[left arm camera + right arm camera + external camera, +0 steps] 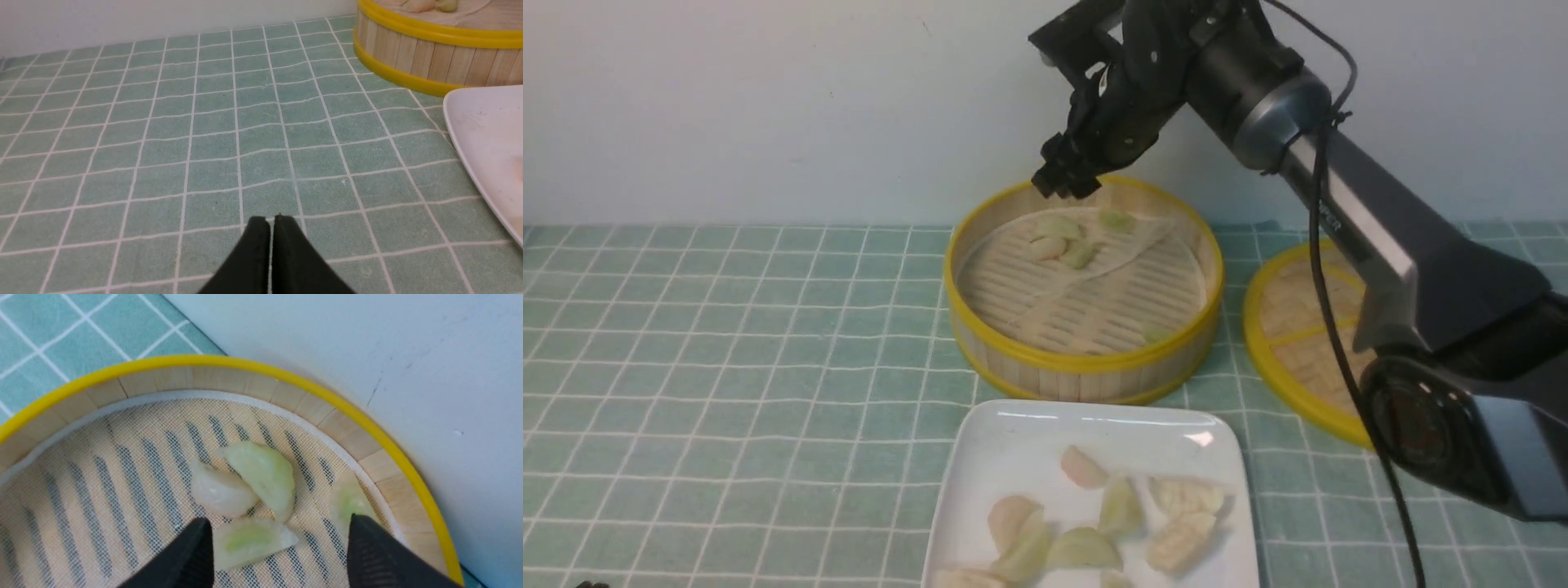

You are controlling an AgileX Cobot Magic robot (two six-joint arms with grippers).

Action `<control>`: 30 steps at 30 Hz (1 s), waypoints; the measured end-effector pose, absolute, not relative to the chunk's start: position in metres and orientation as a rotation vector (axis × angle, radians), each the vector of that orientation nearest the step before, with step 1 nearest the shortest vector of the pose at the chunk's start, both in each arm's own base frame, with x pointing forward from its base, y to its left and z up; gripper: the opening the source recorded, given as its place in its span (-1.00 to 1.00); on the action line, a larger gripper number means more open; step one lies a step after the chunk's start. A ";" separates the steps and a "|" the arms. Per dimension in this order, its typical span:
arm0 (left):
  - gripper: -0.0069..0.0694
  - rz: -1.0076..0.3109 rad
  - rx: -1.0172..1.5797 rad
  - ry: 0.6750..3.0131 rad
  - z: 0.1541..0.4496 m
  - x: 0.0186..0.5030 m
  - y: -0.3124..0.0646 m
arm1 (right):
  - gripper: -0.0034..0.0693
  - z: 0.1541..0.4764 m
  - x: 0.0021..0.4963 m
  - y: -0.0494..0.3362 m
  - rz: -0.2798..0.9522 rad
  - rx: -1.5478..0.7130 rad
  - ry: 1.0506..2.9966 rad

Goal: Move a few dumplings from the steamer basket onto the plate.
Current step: Use the right arm to grab a dumpling from inside the steamer

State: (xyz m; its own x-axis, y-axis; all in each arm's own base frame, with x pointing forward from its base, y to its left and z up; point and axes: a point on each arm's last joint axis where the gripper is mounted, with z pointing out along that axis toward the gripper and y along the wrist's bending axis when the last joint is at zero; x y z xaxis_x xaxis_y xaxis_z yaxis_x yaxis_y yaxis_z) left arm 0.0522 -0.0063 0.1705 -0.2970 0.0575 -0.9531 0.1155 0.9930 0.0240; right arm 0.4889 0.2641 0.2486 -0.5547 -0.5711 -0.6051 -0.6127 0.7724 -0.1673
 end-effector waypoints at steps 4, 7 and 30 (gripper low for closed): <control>-0.84 -0.057 0.125 1.873 0.171 0.052 -0.006 | 0.22 0.217 0.495 0.264 0.033 -0.879 2.375; -0.84 -0.057 0.125 1.873 0.171 0.052 -0.006 | 0.22 0.204 0.497 0.263 0.001 -0.887 2.403; -0.84 -0.057 0.125 1.873 0.171 0.052 -0.006 | -0.67 0.263 0.509 0.203 0.100 -0.406 2.444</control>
State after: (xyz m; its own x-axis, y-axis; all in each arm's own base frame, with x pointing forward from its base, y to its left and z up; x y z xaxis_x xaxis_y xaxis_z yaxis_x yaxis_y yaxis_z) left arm 0.0522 -0.0063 0.1705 -0.2970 0.0575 -0.9531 0.1155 0.9930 0.0240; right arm 0.5095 0.2031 0.2627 -0.7405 -0.2639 -0.6181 -0.3137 0.9491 -0.0294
